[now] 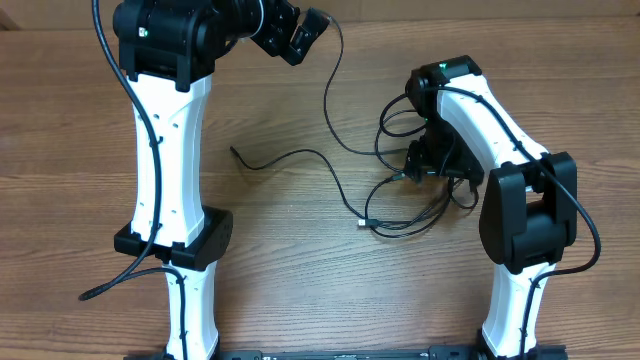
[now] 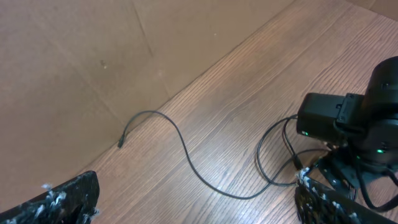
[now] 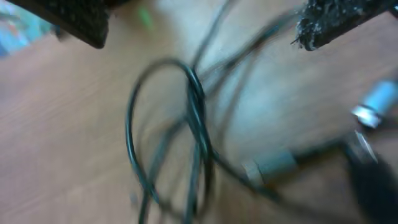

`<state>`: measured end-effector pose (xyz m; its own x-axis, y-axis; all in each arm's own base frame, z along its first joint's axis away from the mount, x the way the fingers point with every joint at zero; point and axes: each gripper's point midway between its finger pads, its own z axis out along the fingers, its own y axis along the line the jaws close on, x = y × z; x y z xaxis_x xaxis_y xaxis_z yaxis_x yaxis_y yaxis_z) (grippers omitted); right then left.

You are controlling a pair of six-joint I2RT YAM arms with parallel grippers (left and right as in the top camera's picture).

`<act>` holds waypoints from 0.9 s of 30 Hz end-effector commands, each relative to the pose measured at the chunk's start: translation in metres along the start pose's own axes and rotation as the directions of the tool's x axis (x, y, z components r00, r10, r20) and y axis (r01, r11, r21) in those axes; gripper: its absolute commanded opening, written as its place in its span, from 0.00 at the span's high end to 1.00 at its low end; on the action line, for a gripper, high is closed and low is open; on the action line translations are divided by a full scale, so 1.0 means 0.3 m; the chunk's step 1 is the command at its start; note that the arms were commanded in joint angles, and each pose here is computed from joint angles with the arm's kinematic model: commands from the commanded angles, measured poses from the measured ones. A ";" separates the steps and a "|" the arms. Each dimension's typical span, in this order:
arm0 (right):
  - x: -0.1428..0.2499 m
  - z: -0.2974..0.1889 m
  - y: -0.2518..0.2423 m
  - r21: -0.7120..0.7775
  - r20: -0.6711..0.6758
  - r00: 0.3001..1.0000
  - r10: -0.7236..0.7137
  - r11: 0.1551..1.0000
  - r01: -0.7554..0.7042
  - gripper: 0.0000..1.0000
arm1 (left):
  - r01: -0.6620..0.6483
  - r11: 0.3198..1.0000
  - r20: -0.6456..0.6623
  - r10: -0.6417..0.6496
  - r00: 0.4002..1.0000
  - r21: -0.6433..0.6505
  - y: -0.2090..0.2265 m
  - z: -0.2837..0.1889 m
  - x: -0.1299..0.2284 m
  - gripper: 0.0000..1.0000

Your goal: Untangle cables

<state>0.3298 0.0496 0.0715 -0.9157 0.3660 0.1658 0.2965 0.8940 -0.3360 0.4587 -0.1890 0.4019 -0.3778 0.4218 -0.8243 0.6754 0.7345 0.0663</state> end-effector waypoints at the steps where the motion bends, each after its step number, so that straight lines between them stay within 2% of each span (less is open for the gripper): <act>1: -0.093 -0.069 0.010 -0.027 0.164 0.986 -0.042 0.999 0.047 0.07 | -0.017 1.000 0.021 0.017 1.000 0.008 -0.006 -0.022 -0.015 0.00; 4: -0.148 -0.082 0.049 -0.060 0.235 0.968 -0.088 0.993 0.105 0.19 | -0.014 1.000 0.012 0.014 1.000 0.012 -0.009 -0.022 -0.007 0.00; 6: -0.184 -0.091 0.073 -0.080 0.281 0.955 -0.090 0.990 0.117 0.24 | -0.011 1.000 0.006 0.011 1.000 0.014 -0.011 -0.022 -0.002 0.00; 9: -0.236 -0.101 0.112 -0.102 0.352 0.928 -0.124 0.980 0.170 0.24 | -0.009 1.000 0.000 0.009 1.000 0.016 -0.013 -0.022 0.003 0.00; 14: -0.255 -0.060 0.195 -0.126 0.404 0.869 -0.285 0.924 0.362 0.24 | -0.005 1.000 -0.011 0.005 1.000 0.020 -0.016 -0.022 0.012 0.00; 18: -0.261 -0.017 0.216 -0.082 0.428 0.811 -0.398 0.877 0.474 0.25 | 0.000 1.000 -0.023 0.001 1.000 0.024 -0.020 -0.022 0.022 0.00; 22: -0.250 0.008 0.227 -0.037 0.431 0.736 -0.522 0.805 0.593 0.26 | 0.002 1.000 -0.029 -0.001 1.000 0.026 -0.021 -0.022 0.026 0.00; 25: -0.240 0.016 0.260 -0.031 0.453 0.647 -0.613 0.715 0.699 0.28 | 0.003 1.000 -0.031 -0.002 1.000 0.027 -0.022 -0.022 0.028 0.00; 27: -0.238 0.016 0.271 -0.029 0.462 0.619 -0.635 0.687 0.726 0.34 | 0.004 1.000 -0.033 -0.003 0.999 0.027 -0.023 -0.022 0.030 0.00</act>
<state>0.4194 0.0847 0.0184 -0.9447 -0.3155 -0.0894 -0.3043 0.9450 -0.1198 0.4502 -0.1867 0.3908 -0.4245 0.4348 -0.7942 0.6784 0.7336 0.0390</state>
